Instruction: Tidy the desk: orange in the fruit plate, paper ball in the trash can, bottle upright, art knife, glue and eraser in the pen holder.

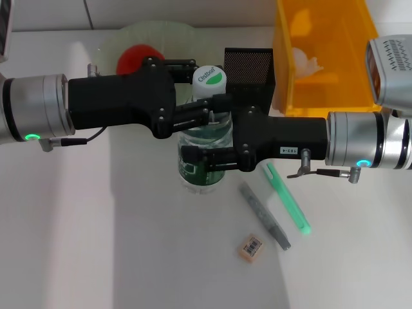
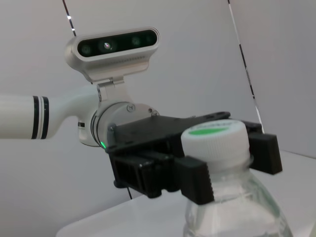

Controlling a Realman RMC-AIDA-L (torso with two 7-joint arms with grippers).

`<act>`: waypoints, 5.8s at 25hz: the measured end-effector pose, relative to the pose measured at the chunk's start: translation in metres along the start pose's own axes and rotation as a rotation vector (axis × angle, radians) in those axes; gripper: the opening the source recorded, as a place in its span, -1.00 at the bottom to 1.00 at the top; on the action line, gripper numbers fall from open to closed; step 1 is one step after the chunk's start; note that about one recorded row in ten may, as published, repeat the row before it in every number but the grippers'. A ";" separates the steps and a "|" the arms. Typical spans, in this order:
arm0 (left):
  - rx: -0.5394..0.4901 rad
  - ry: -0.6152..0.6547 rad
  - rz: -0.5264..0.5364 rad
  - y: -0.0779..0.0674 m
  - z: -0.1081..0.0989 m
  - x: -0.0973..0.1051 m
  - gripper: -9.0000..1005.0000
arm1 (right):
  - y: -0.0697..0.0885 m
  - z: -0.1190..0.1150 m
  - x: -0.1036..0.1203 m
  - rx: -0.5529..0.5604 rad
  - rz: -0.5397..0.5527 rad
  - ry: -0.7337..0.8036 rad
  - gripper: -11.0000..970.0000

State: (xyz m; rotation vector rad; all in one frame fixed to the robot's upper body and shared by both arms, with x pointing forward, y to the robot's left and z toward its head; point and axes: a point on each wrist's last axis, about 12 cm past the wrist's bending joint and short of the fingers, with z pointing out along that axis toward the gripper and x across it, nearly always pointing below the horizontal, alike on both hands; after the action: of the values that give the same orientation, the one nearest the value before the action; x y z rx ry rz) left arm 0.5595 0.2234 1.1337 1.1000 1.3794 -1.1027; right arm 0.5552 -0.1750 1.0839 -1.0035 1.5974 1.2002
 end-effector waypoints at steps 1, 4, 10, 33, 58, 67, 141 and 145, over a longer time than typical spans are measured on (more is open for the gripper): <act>-0.001 -0.002 0.000 0.000 0.000 0.000 -0.12 | 0.000 0.000 0.000 0.001 0.000 0.003 0.70; -0.004 -0.014 0.000 0.001 -0.001 -0.002 -0.12 | 0.000 0.001 0.002 0.004 -0.001 0.015 0.70; -0.005 -0.041 0.004 0.001 -0.002 -0.006 -0.11 | -0.001 0.002 0.005 0.017 0.006 0.026 0.70; -0.038 -0.152 0.028 0.007 -0.024 -0.027 -0.11 | -0.002 0.006 0.017 0.043 0.009 0.098 0.69; -0.270 -0.144 0.004 0.010 -0.061 0.003 -0.11 | -0.001 -0.071 0.013 0.282 0.063 -0.297 0.69; -0.357 -0.112 0.065 0.002 -0.049 0.038 -0.11 | 0.008 -0.099 0.016 0.341 0.042 -0.438 0.69; -0.145 0.028 -0.164 -0.051 -0.124 0.044 0.69 | 0.021 -0.120 -0.118 0.419 0.133 0.271 0.69; -0.145 0.029 -0.173 -0.052 -0.122 0.046 0.69 | 0.035 -0.102 -0.148 0.576 0.160 0.509 0.69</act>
State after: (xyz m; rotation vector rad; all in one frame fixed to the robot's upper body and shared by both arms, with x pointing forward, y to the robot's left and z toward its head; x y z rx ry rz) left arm 0.4857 0.3373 1.0994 0.9090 1.5750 -1.0937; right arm 0.5478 -0.2530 1.2492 -0.8404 2.2829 0.5252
